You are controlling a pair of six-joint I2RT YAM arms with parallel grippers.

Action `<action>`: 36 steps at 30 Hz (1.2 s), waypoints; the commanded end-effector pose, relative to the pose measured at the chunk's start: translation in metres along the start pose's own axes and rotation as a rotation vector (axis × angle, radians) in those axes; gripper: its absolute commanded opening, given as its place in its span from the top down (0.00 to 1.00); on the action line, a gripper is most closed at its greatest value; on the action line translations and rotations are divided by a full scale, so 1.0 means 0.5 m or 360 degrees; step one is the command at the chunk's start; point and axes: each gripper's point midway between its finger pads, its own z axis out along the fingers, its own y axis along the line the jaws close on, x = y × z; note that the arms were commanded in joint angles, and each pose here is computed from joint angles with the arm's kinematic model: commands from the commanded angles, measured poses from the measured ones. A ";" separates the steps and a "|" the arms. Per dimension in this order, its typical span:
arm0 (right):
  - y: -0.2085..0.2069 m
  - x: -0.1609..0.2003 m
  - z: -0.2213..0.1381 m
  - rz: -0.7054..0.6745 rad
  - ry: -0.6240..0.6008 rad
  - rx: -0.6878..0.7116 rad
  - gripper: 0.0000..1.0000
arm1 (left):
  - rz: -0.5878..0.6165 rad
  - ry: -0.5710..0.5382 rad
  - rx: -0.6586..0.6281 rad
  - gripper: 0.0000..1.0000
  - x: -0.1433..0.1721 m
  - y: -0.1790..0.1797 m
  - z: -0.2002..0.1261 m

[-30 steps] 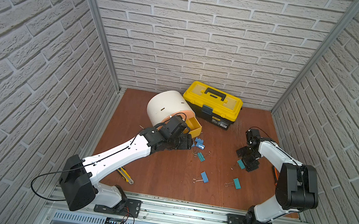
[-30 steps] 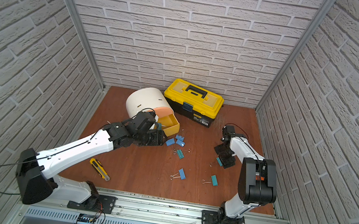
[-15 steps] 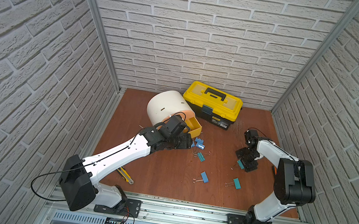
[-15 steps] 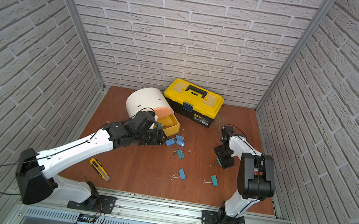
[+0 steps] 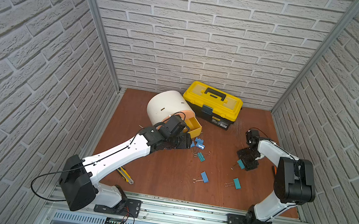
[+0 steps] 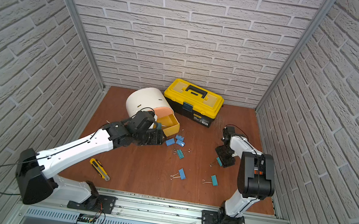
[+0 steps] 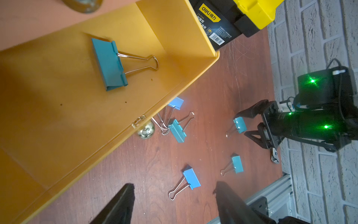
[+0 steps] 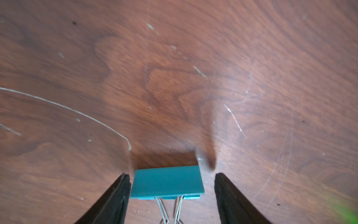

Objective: Put the binder clips in the drawer according to color
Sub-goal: Pick up the binder clip at the center of the board, then place the binder clip in the drawer.

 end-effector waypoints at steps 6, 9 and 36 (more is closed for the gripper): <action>-0.005 0.000 0.005 0.0009 0.0010 -0.0023 0.39 | 0.0021 -0.0070 0.0033 0.29 -0.026 -0.014 -0.022; -0.005 0.004 0.002 0.0009 0.0020 -0.0042 0.42 | 0.0019 -0.0074 0.0030 0.29 -0.025 -0.013 -0.024; 0.085 0.016 -0.166 0.0021 0.0089 -0.0560 0.57 | 0.0025 -0.0208 -0.0007 0.30 -0.056 -0.001 -0.086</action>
